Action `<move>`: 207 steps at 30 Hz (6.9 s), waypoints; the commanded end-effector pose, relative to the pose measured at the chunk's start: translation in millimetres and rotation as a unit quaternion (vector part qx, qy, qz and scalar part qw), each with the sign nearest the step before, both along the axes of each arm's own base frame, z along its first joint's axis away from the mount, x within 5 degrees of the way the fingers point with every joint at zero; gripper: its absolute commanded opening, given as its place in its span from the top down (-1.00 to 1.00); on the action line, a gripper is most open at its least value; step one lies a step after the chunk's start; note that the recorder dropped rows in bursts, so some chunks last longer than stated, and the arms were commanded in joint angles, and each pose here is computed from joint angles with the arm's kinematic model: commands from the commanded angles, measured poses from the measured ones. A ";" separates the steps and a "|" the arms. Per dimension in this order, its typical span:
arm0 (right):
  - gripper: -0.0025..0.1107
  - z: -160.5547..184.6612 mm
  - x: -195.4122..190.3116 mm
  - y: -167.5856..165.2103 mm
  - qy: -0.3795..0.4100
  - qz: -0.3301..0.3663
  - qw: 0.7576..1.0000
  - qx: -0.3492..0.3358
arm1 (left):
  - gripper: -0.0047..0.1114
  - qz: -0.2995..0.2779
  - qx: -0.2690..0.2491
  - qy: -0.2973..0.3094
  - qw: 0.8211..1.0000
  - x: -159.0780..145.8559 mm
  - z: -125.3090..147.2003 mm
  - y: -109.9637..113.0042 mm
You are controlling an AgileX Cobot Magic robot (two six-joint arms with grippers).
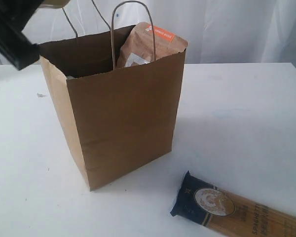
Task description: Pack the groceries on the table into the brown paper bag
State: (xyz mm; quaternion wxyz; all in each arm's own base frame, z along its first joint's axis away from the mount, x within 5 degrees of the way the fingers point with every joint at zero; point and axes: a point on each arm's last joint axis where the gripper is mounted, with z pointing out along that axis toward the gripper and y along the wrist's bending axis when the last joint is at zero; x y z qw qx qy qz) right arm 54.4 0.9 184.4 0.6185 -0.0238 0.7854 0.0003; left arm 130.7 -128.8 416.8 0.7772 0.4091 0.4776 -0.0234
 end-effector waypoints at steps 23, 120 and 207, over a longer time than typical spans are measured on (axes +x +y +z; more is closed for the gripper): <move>0.96 0.6 -0.2 -0.3 -0.006 -0.002 1.000 -0.001 | 0.92 0.059 -0.130 0.265 0.953 92.0 -28.0 -21.8; 0.96 0.6 -0.2 -0.3 -0.006 -0.002 1.000 -0.001 | 0.92 0.456 -0.253 0.265 0.811 9.4 -137.4 152.1; 0.96 30.8 1.5 1.2 -0.147 -0.018 0.918 0.368 | 0.92 0.282 -0.197 0.448 0.825 -84.8 -259.9 112.7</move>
